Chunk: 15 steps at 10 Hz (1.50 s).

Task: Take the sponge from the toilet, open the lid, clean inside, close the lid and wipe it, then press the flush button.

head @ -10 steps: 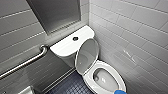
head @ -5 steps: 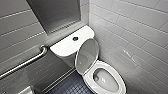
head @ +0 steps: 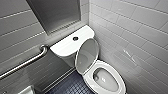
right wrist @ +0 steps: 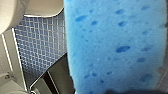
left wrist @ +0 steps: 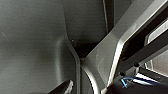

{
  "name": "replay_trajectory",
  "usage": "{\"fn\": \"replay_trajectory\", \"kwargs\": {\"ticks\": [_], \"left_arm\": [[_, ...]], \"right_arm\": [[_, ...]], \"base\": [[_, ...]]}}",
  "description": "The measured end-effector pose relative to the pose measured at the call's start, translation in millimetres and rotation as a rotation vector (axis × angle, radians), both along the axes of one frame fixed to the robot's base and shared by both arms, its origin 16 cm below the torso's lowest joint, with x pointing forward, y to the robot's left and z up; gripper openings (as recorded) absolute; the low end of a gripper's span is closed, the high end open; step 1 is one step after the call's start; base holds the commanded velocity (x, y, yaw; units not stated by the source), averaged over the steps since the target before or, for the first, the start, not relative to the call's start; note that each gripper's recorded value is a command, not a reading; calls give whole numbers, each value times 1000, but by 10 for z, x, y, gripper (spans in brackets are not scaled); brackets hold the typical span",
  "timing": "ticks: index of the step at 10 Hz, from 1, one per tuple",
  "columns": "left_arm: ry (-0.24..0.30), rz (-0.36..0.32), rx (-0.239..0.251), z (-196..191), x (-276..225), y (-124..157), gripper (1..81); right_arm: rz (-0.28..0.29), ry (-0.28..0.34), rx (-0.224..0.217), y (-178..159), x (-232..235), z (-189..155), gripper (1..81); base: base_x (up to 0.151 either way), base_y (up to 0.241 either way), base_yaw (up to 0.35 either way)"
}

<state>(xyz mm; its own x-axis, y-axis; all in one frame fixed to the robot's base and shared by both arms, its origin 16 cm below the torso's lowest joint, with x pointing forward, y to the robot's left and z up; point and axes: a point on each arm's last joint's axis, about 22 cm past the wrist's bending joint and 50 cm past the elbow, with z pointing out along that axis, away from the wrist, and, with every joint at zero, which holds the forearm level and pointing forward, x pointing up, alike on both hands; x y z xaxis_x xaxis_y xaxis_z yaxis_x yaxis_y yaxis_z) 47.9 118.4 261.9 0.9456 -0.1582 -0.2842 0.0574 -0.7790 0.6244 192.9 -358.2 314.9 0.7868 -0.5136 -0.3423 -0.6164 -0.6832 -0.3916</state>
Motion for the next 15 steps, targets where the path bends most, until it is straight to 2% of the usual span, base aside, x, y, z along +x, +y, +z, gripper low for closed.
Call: {"fn": "replay_trajectory", "kwargs": {"ticks": [3,6,7,8,9,11,15], "left_arm": [[-30,-2,-19,189,325,16,811],[-39,-38,-49,344,431,-25,811],[-47,-40,-49,387,483,-9,811],[-43,-45,-44,424,470,41,811],[-59,-50,-38,433,543,84,811],[-144,-48,-42,455,941,76,811],[-279,-38,-59,653,1659,121,811]], "right_arm": [[48,37,-34,-88,-703,102,10],[0,22,-56,-30,-1319,338,10],[-9,37,-43,81,-1516,458,10],[-14,41,-26,192,-1593,529,10],[-12,18,-27,190,-1522,520,10],[-6,-57,-46,99,-1317,466,10],[-5,-141,-44,235,-1207,398,10]], "base": [[0,0,0],[0,0,0],[0,0,0],[0,0,0],[0,0,0],[0,0,0],[0,0,0]]}}
